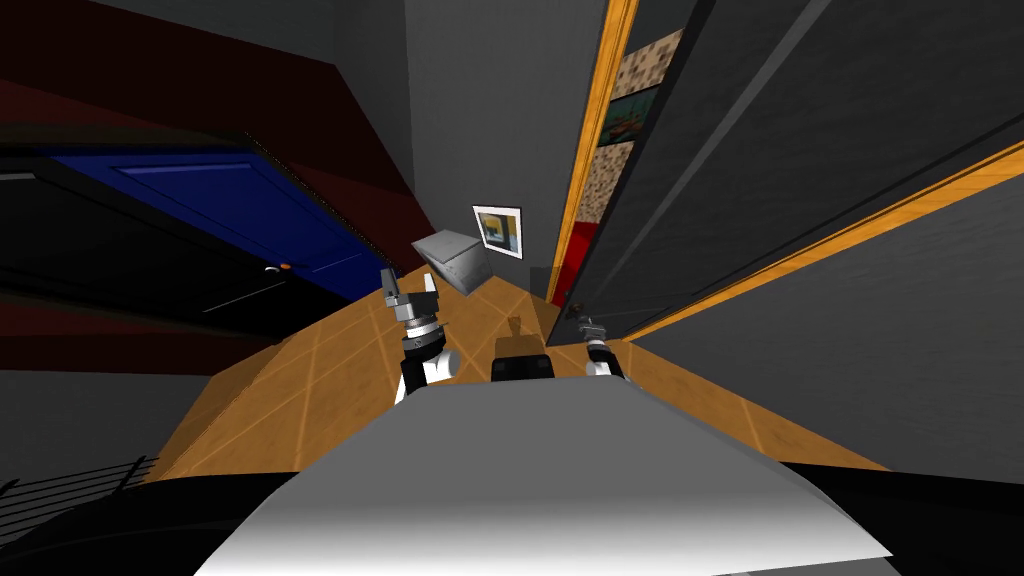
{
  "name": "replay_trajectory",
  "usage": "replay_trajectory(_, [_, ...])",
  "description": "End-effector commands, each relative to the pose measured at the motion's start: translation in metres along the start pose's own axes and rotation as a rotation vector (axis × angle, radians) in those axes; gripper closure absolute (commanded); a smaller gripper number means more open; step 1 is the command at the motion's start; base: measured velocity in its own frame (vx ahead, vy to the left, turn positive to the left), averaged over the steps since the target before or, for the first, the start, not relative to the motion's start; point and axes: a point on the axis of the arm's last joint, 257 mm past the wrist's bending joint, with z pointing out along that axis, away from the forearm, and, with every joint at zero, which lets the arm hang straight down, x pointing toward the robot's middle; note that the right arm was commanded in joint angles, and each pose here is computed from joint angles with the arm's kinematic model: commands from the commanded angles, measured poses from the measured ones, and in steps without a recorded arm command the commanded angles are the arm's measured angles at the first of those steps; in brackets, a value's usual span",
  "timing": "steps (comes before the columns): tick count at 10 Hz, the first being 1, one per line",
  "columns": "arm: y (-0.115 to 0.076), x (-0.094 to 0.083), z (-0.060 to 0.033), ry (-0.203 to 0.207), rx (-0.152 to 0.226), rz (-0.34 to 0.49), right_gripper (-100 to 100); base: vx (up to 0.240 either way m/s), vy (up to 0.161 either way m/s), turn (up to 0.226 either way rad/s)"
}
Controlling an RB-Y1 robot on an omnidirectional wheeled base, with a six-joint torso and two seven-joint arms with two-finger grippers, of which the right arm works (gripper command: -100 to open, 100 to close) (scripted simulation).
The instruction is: Pull the door open
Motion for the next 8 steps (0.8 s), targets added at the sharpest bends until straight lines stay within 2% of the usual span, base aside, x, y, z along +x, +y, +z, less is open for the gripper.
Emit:
replay_trajectory(1, [-0.020, 0.006, -0.0002, 0.026, 0.034, 0.017, -100, -0.125, -0.039, 0.055])
replay_trajectory(2, [-0.027, 0.007, -0.0037, 0.039, 0.051, 0.021, -100, -0.128, -0.055, 0.104])
replay_trajectory(8, [-0.038, 0.010, -0.0100, 0.061, 0.081, 0.029, -100, -0.065, -0.036, 0.045])
